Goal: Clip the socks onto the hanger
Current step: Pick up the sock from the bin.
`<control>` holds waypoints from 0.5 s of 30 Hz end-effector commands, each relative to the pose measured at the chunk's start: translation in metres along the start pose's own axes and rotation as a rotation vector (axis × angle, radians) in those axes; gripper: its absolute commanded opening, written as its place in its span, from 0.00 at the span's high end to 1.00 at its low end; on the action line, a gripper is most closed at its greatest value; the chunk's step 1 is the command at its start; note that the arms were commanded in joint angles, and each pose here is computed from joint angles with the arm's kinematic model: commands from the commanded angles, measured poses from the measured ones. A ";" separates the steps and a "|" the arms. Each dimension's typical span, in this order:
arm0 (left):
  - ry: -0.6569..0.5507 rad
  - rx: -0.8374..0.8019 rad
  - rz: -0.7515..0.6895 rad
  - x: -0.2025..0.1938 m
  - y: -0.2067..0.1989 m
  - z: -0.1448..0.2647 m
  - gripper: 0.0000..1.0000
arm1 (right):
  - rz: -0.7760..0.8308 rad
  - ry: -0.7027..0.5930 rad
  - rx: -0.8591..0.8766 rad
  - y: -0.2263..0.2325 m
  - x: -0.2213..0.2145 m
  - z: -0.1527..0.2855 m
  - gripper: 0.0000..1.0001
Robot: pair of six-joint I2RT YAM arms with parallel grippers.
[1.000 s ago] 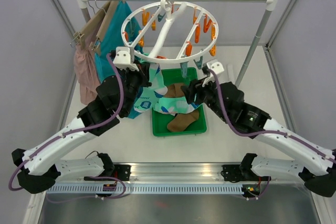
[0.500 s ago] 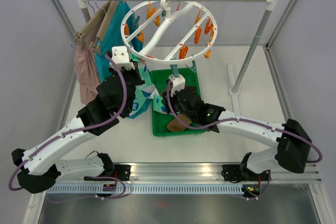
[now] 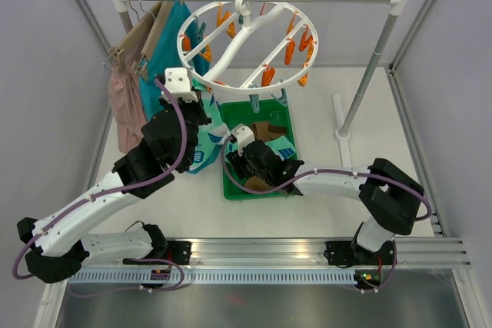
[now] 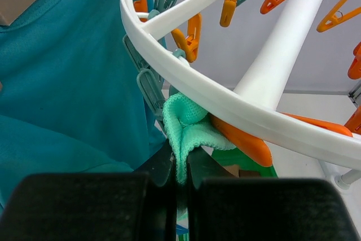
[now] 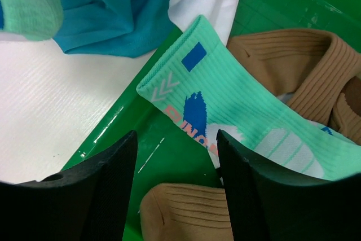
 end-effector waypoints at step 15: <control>-0.048 -0.017 0.033 0.022 0.000 0.003 0.97 | 0.050 -0.098 -0.120 0.015 -0.020 -0.033 0.32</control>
Point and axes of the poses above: each gripper's point midway between its finger pads, its own z axis back along the fingers, its own y axis along the line the jaws close on, x = y × z, the point moved 10 cm from there along z, back along the fingers, and after that the axes turned 9 degrees about z, right-handed, at the moved point
